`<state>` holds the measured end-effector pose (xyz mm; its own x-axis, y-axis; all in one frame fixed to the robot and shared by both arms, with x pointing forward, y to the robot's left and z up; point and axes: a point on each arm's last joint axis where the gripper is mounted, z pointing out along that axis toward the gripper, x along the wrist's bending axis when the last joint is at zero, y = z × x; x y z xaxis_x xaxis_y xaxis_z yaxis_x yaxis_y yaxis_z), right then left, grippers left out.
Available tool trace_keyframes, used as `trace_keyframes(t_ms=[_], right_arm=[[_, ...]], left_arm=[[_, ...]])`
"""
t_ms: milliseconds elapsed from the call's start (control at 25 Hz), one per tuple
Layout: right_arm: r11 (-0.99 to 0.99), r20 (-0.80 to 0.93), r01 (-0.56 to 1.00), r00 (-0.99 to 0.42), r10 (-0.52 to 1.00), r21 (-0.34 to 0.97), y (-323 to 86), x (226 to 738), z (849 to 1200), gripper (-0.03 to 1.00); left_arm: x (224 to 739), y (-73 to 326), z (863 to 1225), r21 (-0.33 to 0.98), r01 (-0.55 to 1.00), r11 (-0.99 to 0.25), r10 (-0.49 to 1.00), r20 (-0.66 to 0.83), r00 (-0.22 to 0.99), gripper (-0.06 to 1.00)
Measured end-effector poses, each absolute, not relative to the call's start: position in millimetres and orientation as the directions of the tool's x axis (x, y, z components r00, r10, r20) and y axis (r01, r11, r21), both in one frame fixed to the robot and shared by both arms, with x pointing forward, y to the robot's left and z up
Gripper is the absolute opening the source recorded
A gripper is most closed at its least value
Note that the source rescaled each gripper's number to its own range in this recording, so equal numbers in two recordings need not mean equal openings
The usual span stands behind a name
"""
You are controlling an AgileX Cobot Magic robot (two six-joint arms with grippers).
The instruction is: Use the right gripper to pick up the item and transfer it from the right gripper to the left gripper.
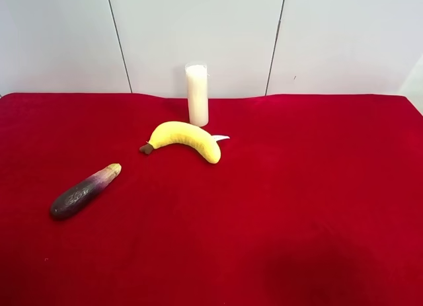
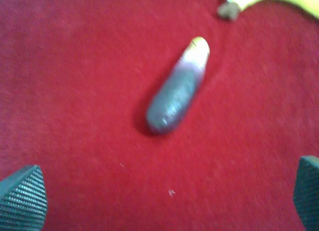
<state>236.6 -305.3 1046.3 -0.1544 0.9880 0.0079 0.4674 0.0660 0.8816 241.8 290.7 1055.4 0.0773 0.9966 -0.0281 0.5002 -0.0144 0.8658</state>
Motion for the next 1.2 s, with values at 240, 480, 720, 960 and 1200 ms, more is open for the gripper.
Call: trace_keyframes(t_ms=[240,480,720,960,1200], right_arm=[[0.066,0.008,0.467,-0.154,0.988,0.882,-305.3,236.6,1046.3,1.0],[0.066,0.008,0.467,-0.154,0.988,0.882,-305.3,236.6,1046.3,1.0],[0.066,0.008,0.467,-0.154,0.988,0.882,-305.3,236.6,1046.3,1.0],[0.066,0.008,0.467,-0.154,0.988,0.882,-305.3,236.6,1046.3,1.0],[0.066,0.008,0.467,-0.154,0.988,0.882,-305.3,236.6,1046.3,1.0]], left_arm=[[232.2,289.9,1054.9,0.896,0.445,0.01,1.0,-0.02,0.017,1.0],[232.2,289.9,1054.9,0.896,0.444,0.012,1.0,-0.02,0.013,1.0],[232.2,289.9,1054.9,0.896,0.444,0.012,1.0,-0.02,0.013,1.0],[232.2,289.9,1054.9,0.896,0.444,0.012,1.0,-0.02,0.013,1.0],[232.2,289.9,1054.9,0.896,0.444,0.012,1.0,-0.02,0.013,1.0]])
